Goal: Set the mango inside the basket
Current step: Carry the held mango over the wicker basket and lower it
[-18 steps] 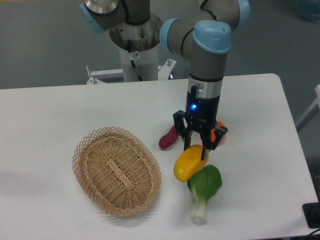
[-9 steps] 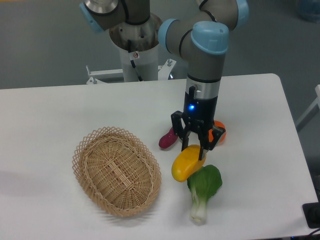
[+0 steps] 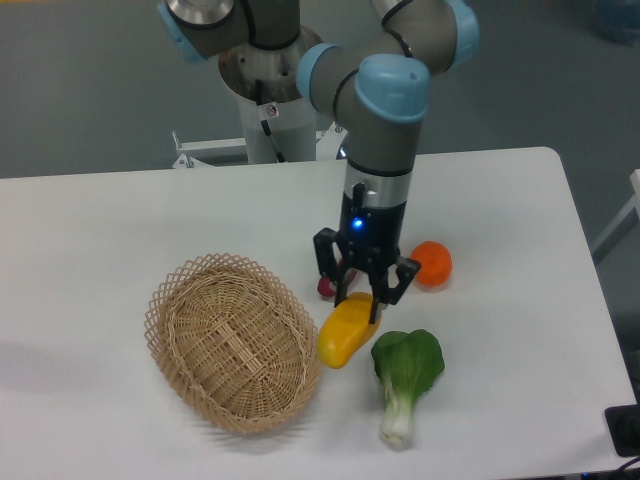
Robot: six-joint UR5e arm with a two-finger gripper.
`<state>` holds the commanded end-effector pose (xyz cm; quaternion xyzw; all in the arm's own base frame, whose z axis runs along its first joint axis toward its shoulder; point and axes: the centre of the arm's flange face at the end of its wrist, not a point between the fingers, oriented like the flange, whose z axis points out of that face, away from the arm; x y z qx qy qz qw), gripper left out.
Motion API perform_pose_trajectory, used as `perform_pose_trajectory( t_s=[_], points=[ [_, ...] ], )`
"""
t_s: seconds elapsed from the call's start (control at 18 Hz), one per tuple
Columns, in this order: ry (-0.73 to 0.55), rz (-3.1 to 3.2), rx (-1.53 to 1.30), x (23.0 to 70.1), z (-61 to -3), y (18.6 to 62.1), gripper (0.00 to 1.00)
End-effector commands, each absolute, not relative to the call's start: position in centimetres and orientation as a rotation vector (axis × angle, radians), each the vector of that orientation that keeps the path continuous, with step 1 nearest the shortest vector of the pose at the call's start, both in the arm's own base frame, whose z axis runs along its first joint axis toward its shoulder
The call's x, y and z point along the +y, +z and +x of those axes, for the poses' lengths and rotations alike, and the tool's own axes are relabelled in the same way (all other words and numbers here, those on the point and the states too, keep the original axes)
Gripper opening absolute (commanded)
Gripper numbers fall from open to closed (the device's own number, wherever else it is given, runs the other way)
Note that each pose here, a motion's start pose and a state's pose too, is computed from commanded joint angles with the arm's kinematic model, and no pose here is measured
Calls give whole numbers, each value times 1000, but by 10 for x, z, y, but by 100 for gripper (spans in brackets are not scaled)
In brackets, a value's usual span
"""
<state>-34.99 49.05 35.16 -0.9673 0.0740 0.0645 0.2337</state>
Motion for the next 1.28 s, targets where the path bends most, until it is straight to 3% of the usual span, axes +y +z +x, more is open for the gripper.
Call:
perform_pose_trajectory(
  t_s=[0.44, 1.28],
  points=[
    [216, -2810, 247, 530, -287, 316, 42],
    [135, -2885, 331, 560, -239, 266, 42]
  ],
)
